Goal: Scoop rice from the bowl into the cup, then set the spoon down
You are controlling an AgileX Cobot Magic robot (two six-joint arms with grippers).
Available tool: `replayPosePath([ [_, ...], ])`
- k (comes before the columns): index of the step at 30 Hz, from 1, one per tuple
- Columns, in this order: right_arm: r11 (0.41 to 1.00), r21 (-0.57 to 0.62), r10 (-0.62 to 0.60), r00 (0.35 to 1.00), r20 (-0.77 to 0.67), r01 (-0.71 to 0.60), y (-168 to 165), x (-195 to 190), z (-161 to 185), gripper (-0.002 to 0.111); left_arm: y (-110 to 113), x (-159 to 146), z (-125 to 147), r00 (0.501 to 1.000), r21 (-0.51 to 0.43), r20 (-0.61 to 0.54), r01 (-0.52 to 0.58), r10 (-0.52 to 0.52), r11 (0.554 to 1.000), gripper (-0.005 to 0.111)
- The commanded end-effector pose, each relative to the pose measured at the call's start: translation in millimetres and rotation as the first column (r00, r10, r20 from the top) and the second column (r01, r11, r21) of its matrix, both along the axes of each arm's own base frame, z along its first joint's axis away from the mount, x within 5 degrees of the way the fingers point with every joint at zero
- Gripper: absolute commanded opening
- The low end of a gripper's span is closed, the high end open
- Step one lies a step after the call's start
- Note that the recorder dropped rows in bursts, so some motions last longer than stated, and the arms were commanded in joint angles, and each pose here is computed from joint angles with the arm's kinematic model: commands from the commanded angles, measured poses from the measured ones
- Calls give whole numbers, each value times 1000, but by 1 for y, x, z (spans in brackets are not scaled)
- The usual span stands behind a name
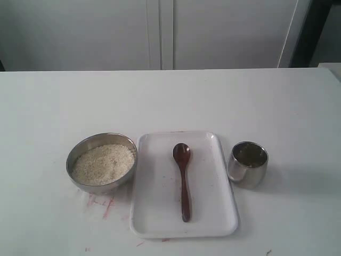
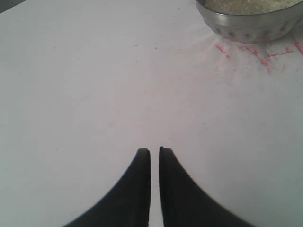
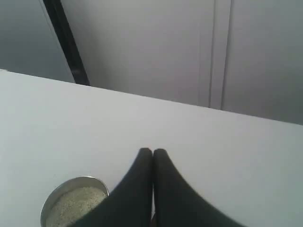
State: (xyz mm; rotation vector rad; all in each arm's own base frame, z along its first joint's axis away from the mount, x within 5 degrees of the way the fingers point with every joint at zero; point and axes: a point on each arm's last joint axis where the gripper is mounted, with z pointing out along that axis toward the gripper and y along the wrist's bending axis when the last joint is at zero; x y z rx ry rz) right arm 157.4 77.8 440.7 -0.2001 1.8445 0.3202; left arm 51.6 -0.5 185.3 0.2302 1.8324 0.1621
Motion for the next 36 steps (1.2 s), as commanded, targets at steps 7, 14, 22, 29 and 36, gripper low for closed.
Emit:
replayPosePath([
  [7, 988, -94, 142, 965, 223, -123, -27, -57, -66, 0, 0, -1, -8, 998, -11, -64, 3, -3, 1000, 14],
  [14, 985, -20, 167, 941, 293, -169, -42, -88, -113, 0, 0, -1, -8, 998, -11, -64, 3, -3, 1000, 14],
  [22, 973, 95, 180, 951, 250, -209, -43, -97, -156, 0, 0, -1, -8, 998, -11, -64, 3, -3, 1000, 14],
  [29, 968, 101, 206, 956, 209, -231, -37, -93, -194, 0, 0, -1, -8, 998, -11, -64, 3, -3, 1000, 14],
  [36, 957, 111, 240, 946, 218, -268, -34, -94, -226, 0, 0, -1, -8, 998, -11, -64, 3, -3, 1000, 14],
])
